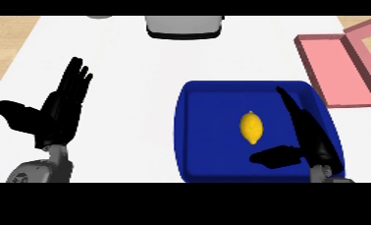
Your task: Pick the lemon from the tray and place it in the cardboard box
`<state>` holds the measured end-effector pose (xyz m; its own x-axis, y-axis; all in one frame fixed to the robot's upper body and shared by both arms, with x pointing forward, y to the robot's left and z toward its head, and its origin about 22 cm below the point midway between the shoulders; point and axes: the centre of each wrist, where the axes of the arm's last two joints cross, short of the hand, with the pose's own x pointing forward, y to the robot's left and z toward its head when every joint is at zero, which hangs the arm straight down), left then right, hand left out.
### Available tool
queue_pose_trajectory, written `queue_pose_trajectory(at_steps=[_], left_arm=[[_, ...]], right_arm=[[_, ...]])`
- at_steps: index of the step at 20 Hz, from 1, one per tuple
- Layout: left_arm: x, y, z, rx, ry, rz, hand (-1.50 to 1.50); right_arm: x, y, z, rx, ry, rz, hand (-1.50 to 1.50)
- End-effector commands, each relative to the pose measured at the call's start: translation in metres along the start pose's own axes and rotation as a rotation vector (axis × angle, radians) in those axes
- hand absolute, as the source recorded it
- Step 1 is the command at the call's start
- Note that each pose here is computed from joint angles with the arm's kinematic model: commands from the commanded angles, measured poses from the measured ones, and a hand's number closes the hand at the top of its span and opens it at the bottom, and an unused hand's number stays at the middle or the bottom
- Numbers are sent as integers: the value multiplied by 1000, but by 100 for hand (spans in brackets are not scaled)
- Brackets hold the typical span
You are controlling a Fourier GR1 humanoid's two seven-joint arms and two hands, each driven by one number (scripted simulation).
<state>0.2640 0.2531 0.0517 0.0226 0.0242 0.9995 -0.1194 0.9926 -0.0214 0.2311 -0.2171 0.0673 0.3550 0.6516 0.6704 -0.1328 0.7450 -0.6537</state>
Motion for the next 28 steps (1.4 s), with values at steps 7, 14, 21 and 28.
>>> queue_pose_trajectory(at_steps=[7, 14, 21, 28], left_arm=[[8, 20, -6, -20, 32, 8, 0], [2, 11, 17, -8, -17, 4, 0], [-8, 7, -1, -7, -7, 5, 0], [-2, 18, 3, -10, 11, 12, 0]], right_arm=[[-6, 16, -6, -23, 47, 51, -150], [-15, 14, -34, 0, 53, 48, -150], [-9, 24, -18, 31, 33, 56, -150], [-28, 47, -41, 60, 51, 52, -150]])
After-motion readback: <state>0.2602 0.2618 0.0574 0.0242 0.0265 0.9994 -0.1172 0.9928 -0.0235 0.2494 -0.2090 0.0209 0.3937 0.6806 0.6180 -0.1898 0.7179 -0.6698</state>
